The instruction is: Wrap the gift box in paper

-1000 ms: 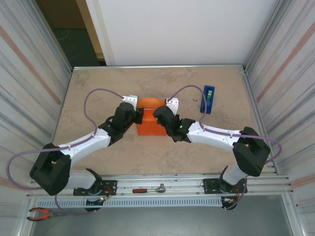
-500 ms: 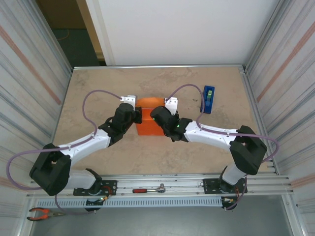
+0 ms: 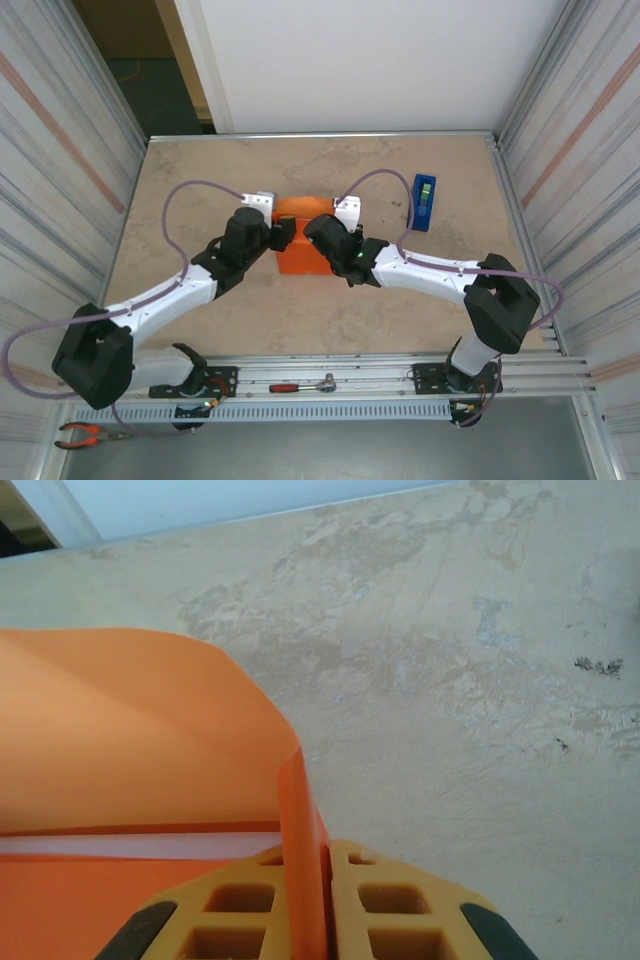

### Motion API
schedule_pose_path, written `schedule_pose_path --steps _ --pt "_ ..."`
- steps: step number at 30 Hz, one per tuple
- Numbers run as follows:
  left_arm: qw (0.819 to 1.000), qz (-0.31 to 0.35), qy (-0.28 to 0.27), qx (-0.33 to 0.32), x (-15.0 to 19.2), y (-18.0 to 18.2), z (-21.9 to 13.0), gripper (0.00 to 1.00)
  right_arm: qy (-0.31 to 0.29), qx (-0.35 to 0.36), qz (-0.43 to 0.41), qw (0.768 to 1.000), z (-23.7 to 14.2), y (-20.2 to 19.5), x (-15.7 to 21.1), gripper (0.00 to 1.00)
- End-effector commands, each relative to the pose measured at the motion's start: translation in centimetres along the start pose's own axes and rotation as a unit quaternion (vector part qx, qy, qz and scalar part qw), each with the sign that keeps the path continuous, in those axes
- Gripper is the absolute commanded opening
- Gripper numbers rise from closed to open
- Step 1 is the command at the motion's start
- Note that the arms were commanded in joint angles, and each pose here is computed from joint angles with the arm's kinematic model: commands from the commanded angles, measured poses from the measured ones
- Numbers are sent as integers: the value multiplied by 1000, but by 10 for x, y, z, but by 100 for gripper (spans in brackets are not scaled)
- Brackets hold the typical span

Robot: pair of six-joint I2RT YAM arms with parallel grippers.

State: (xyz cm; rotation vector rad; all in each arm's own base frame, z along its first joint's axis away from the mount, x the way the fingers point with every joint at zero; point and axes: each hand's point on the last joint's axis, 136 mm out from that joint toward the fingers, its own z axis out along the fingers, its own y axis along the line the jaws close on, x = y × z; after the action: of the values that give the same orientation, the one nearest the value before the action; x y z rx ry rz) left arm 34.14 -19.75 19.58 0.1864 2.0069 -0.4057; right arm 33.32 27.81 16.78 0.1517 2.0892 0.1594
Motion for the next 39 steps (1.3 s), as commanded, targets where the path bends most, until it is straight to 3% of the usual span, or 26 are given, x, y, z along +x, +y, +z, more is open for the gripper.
schedule_pose_path --steps 1,9,21,24,27,31,33,35,39 --pt "999 -12 -37 23 -30 1 -22 60 73 13 -60 995 11 -10 50 0" --pt "998 -23 -23 48 -14 -2 -22 61 76 12 -58 995 11 -10 53 0" --pt "999 12 18 41 13 -12 18 60 79 -8 -55 995 6 -4 43 3" --pt "999 23 27 20 23 -9 22 57 70 -31 -42 996 -4 3 25 16" --pt "999 23 32 6 29 -5 23 54 49 -49 -22 997 -20 7 1 52" --pt "999 23 37 -4 34 -3 22 51 28 -49 3 998 -38 -1 -20 76" --pt "999 23 39 -7 34 -3 22 50 19 -25 14 999 -44 -13 -25 92" --pt "999 23 40 -9 34 -3 22 49 20 -5 22 1000 -48 -24 -27 99" --pt "999 21 40 -9 32 -3 22 49 34 3 34 999 -51 -34 -18 99"
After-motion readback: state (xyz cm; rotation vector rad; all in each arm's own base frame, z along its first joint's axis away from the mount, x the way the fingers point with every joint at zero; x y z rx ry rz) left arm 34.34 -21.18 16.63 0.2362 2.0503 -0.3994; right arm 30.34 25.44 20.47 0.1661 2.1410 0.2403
